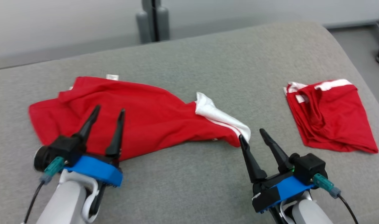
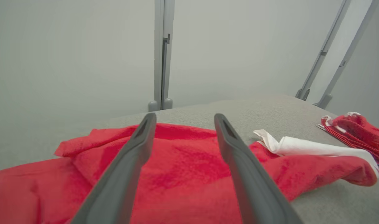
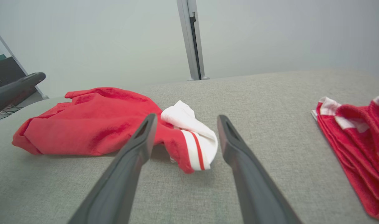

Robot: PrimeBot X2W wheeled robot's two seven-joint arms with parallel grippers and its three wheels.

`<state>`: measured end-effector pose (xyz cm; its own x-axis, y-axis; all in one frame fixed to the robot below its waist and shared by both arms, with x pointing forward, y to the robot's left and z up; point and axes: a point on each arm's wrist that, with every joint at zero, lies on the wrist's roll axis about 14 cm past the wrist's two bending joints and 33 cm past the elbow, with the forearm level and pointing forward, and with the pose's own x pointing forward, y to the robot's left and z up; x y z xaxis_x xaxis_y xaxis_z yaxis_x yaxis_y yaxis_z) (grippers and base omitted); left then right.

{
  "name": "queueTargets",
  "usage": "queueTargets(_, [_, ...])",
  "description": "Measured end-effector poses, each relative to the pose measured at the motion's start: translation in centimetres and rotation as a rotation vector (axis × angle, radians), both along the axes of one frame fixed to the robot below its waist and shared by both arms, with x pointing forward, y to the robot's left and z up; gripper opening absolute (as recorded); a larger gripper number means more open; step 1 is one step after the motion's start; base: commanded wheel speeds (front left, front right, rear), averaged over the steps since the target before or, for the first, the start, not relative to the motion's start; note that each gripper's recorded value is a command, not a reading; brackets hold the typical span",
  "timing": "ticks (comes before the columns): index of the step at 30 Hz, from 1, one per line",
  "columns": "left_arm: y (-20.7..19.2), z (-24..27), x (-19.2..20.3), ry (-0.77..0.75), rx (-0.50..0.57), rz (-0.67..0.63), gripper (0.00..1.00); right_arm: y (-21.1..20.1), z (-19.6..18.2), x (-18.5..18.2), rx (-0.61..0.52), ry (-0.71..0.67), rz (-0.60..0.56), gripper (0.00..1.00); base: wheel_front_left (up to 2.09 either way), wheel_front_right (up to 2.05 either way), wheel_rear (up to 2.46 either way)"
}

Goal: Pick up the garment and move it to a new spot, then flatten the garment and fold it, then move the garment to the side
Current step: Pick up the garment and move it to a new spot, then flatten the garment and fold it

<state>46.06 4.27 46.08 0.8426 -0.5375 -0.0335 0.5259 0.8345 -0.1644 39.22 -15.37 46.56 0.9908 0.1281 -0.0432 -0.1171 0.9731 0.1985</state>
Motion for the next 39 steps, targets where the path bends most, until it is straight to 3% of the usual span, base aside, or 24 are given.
queueTargets(7, [8.2,-1.1,-2.4,0.049,0.032,0.263,1.00,0.8,1.0,0.2,-0.002,-0.027,0.024,1.00,0.00,0.00,0.00])
queueTargets(15, [12.3,-2.6,-7.4,0.106,0.038,0.420,1.00,1.0,1.1,-0.6,-0.003,-0.027,0.025,1.00,0.00,0.00,0.00])
queueTargets(21, [13.7,-4.2,-10.1,0.155,0.054,0.475,1.00,1.1,0.6,-1.1,0.000,-0.013,0.025,1.00,0.00,0.00,0.00])
queueTargets(32, [13.5,-3.7,-9.9,0.140,0.049,0.473,1.00,1.6,-0.2,-0.5,-0.008,0.010,0.042,1.00,0.00,0.00,0.00])
queueTargets(39, [13.3,-4.8,-9.2,0.176,0.037,0.457,1.00,2.2,-0.2,3.9,-0.097,0.002,0.076,1.00,0.00,0.00,0.00])
